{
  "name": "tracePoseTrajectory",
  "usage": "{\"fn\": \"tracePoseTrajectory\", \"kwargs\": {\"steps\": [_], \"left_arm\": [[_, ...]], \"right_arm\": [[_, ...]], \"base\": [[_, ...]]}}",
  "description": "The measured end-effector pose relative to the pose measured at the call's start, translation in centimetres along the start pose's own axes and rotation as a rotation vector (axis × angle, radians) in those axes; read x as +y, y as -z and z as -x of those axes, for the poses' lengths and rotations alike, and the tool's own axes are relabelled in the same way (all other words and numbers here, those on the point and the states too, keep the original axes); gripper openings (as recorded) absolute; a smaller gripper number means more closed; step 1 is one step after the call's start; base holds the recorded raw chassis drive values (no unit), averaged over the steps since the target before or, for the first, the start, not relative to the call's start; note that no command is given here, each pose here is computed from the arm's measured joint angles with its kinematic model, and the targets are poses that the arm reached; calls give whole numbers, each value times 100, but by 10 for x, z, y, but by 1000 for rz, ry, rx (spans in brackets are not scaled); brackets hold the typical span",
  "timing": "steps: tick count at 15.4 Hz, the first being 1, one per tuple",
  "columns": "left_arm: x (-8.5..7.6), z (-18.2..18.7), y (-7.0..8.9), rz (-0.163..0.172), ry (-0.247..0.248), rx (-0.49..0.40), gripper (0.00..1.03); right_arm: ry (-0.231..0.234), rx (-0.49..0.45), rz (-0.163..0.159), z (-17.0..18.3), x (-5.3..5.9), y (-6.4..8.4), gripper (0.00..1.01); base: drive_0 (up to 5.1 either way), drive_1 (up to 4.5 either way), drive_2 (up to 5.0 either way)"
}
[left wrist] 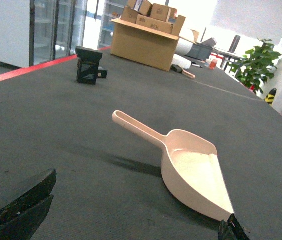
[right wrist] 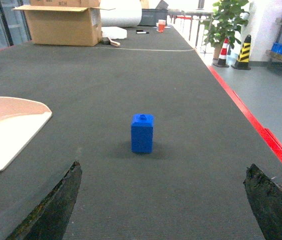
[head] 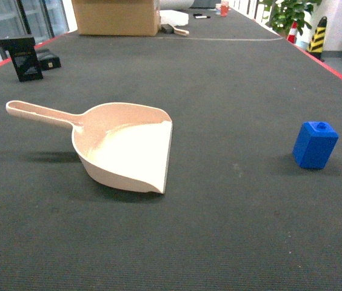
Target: Place part in tray to right shelf
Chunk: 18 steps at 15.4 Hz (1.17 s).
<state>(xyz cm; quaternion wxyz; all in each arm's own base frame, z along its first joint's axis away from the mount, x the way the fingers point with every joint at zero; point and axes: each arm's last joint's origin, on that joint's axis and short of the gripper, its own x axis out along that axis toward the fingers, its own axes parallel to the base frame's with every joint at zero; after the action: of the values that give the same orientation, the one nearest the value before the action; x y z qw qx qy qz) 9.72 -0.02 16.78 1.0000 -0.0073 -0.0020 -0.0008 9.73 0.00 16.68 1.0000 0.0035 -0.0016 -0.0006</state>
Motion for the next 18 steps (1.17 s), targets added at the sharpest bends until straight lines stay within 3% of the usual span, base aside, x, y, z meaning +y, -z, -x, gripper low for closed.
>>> {"fn": "tracePoseTrajectory", "kwargs": {"steps": [18], "left_arm": [[0, 0, 0, 0, 0, 0, 98]], "right_arm": [[0, 0, 0, 0, 0, 0, 98]], "base": [[0, 0, 0]]}}
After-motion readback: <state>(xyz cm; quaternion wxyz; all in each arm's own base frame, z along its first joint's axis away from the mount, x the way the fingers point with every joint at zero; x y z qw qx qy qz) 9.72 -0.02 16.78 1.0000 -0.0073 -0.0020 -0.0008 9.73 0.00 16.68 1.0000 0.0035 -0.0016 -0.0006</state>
